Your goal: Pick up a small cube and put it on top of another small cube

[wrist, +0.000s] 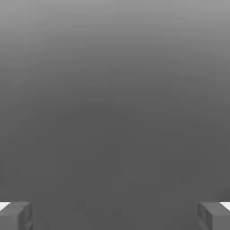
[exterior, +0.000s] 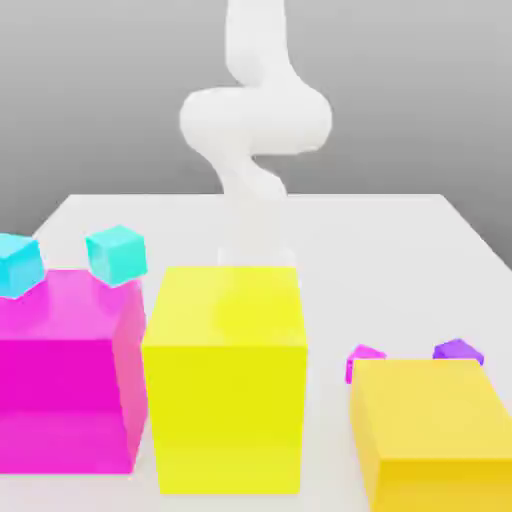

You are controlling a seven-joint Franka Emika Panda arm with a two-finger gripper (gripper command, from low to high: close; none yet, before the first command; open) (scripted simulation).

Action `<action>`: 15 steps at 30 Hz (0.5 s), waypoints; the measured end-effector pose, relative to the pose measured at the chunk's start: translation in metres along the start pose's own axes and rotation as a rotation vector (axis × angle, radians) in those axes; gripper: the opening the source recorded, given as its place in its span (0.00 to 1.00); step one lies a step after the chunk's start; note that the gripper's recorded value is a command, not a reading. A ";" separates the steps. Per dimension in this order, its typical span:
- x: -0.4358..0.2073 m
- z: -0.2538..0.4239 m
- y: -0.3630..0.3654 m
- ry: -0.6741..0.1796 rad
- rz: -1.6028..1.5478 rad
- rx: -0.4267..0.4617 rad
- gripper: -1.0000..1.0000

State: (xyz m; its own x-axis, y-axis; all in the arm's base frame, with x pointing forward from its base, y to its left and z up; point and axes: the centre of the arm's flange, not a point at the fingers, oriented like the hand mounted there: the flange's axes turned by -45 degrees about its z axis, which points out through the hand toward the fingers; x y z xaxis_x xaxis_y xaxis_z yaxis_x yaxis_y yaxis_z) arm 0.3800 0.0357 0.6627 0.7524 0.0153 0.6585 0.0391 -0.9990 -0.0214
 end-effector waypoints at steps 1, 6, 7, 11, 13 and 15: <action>-0.005 0.025 -0.016 -0.036 -0.013 0.017 0.50; -0.054 0.130 -0.094 -0.204 -0.085 0.081 0.50; -0.068 0.147 -0.110 -0.238 -0.101 0.092 0.50; -0.136 0.208 -0.169 -0.368 -0.171 0.122 0.50; -0.177 0.231 -0.196 -0.433 -0.209 0.132 0.50; -0.221 0.250 -0.219 -0.496 -0.249 0.137 0.50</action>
State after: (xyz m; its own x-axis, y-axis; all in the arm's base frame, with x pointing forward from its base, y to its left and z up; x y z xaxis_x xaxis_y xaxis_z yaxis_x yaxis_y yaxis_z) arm 0.3695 0.2618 0.3336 0.9269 0.3005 0.2247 0.3148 -0.9487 -0.0303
